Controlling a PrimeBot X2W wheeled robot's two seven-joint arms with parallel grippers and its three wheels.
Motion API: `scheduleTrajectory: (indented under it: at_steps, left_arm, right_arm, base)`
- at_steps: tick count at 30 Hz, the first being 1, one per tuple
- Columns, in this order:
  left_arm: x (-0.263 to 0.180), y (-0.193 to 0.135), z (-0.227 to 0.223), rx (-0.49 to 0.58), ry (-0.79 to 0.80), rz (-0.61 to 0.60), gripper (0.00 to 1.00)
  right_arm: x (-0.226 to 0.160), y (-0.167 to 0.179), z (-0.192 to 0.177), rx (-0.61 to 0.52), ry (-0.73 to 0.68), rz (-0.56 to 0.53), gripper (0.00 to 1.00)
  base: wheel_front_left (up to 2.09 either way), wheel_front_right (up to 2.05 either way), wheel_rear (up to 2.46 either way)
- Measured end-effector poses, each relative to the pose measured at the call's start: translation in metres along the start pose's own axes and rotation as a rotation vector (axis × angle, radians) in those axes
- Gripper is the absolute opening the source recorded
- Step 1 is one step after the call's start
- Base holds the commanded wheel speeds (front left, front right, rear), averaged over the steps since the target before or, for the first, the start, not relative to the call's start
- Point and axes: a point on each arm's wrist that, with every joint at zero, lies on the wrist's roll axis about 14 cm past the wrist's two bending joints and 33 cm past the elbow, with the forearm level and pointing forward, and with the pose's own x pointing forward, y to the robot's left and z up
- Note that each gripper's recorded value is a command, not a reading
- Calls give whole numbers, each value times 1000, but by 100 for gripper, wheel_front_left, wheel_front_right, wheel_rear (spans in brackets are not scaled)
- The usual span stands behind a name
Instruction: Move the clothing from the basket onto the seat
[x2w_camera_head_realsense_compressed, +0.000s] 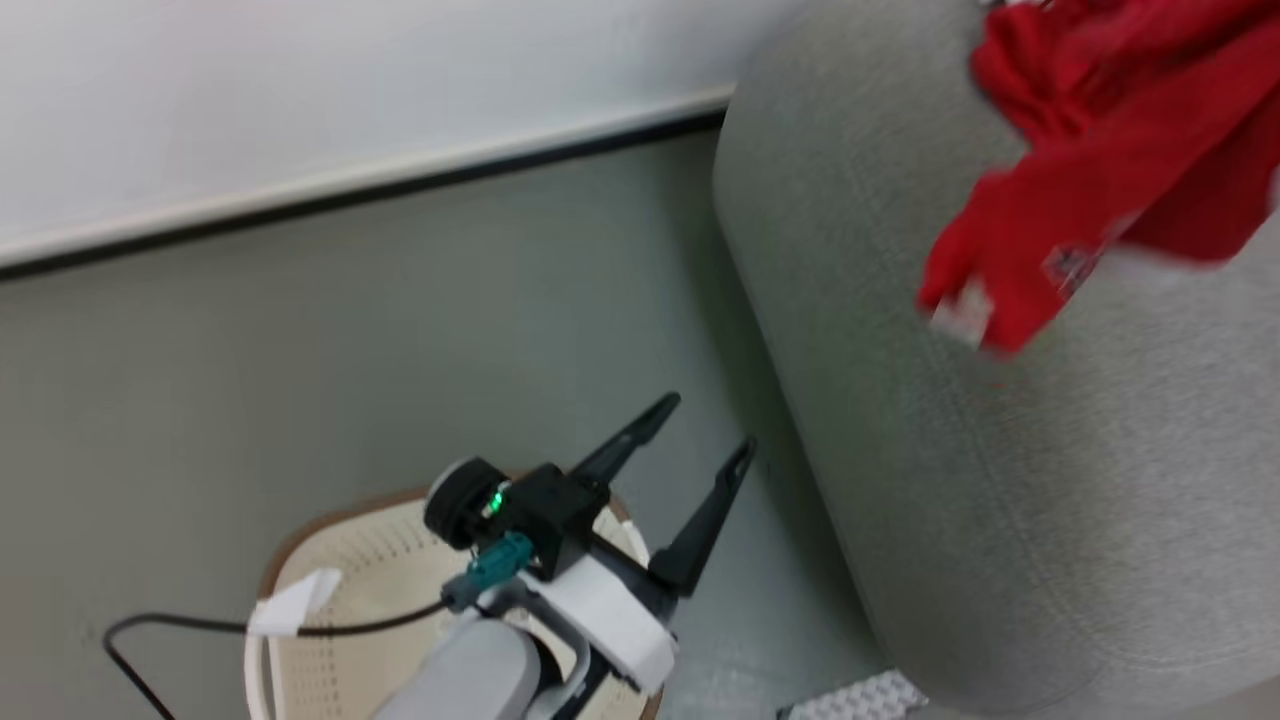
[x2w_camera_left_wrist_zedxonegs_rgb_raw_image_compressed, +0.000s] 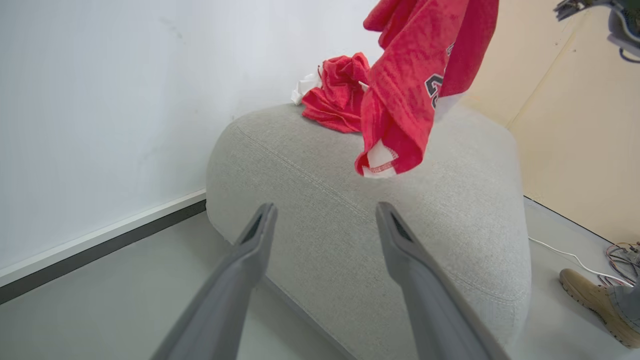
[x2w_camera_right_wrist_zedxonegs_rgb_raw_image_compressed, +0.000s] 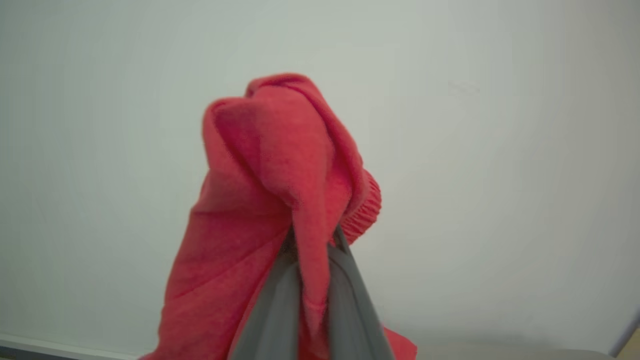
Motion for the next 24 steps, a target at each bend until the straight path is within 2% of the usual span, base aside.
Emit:
scheduleTrajectory:
  at_steps: [4, 9, 11, 17, 21, 24]
  left_arm:
    - [5, 27, -12, -13, 3, 37, 100]
    - [4, 63, -29, -33, 10, 106, 100]
    - [0, 76, -40, -42, 25, 136, 100]
    - [-13, 101, -66, -69, 68, 202, 100]
    - [-23, 116, -81, -83, 94, 253, 100]
    - [-31, 124, -91, -89, 116, 284, 100]
  right_arm:
    - [50, -33, 7, -102, -11, -53, 0]
    - [109, -65, 12, -147, -32, -137, 0]
    - [123, -76, 0, -155, -4, -170, 0]
    - [136, -100, -73, -172, 169, -256, 0]
    - [124, -110, -135, -137, 298, -325, 0]
    - [108, -105, -186, -99, 396, -356, 0]
  base:
    - [0, 0, 0]
    - [0, 0, 0]
    - [0, 0, 0]
    - [0, 0, 0]
    - [0, 0, 0]
    - [0, 0, 0]
